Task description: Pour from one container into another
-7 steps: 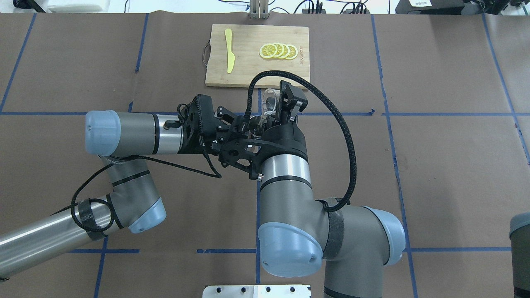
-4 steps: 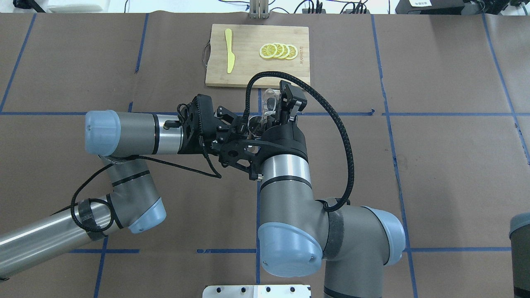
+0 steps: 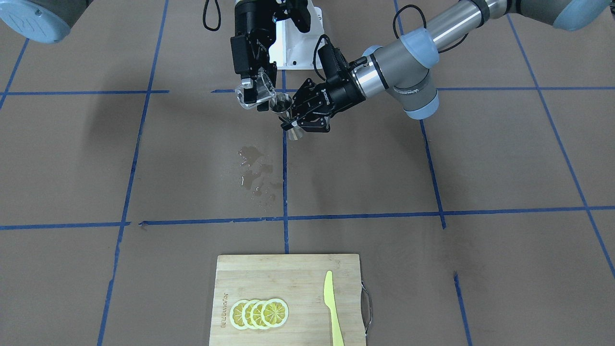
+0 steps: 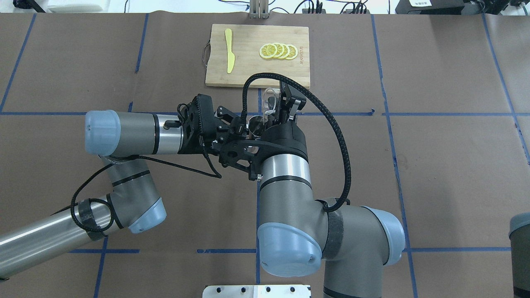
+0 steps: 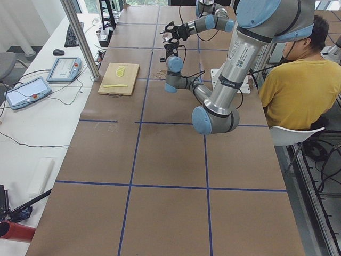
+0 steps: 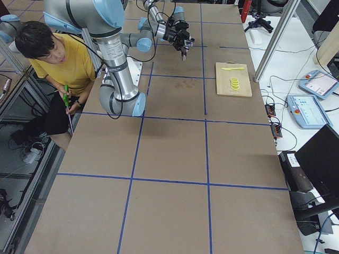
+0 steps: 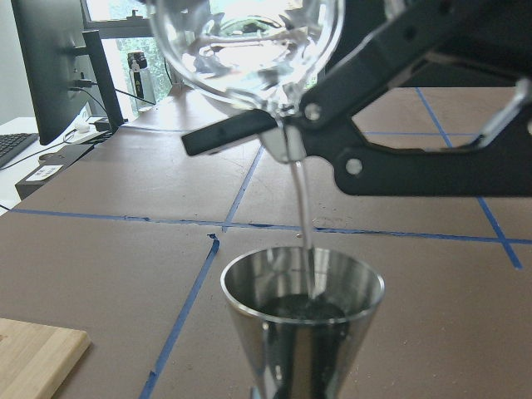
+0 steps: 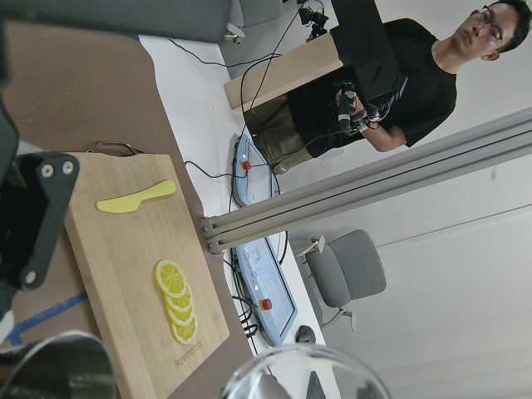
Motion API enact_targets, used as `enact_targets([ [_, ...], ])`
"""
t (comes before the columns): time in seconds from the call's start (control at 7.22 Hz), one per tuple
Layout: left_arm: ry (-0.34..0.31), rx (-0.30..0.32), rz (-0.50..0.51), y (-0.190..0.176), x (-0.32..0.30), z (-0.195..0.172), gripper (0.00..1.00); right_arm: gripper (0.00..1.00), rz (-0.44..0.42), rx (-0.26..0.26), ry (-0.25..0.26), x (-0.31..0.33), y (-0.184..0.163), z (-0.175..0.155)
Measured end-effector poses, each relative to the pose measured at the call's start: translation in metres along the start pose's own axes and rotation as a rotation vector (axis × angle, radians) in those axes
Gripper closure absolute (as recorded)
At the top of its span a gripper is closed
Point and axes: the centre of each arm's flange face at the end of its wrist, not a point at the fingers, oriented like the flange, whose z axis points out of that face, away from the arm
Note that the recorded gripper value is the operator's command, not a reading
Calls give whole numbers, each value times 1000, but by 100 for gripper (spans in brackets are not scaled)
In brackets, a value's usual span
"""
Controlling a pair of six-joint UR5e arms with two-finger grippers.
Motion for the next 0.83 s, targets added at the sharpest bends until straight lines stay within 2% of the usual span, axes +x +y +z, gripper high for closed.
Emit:
enact_targets([
  [0.83,0,-1,1,0,0,0,100,100,-54,-1,2,0,0,0],
])
